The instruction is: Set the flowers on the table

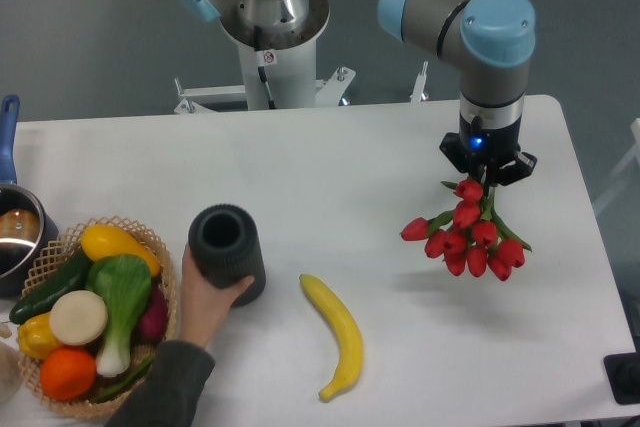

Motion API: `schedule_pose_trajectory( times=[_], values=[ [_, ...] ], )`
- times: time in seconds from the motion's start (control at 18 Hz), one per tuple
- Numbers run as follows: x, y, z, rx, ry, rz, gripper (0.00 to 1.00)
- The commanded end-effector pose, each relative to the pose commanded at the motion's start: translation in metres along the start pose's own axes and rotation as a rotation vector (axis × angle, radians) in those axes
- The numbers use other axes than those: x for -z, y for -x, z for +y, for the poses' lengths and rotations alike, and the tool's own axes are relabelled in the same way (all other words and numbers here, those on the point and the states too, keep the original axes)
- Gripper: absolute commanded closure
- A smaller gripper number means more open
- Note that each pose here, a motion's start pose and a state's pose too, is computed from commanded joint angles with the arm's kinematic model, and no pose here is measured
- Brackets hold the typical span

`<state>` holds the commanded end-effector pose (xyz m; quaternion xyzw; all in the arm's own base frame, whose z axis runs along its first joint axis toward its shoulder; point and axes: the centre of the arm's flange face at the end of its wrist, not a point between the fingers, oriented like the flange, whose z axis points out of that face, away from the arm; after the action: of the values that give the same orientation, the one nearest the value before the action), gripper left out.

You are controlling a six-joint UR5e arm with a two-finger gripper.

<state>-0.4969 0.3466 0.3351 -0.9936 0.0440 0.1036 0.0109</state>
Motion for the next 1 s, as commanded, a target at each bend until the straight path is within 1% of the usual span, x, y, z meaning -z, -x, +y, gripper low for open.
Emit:
schedule_pose_trajectory(
  times=[0.22, 0.5, 0.56, 0.61, 0.67, 0.72, 0.78, 0.83, 1.0],
  values=[
    [-0.016, -0.003, -0.008, -0.012, 0.006, 0.026, 1.0],
    [-0.042, 0.007, -0.009, -0.009, 0.016, 0.057, 1.0],
    [-0.043, 0.007, -0.012, -0.011, 0.014, 0.061, 0.89],
    [-0.046, 0.005, -0.013, -0.006, 0.014, 0.067, 0.71],
    [-0.05, 0.004, -0.013, -0.007, 0.016, 0.074, 0.61],
    [-0.05, 0.002, -0.014, -0.008, 0.016, 0.078, 0.47],
    [-0.052, 0.001, -0.013, -0.007, 0.01, 0.083, 0.18],
    [-0.052, 0.001, -0.014, -0.003, 0.001, 0.085, 0.0],
    [-0.048, 0.004, -0.013, 0.028, 0.0, 0.077, 0.0]
  ],
)
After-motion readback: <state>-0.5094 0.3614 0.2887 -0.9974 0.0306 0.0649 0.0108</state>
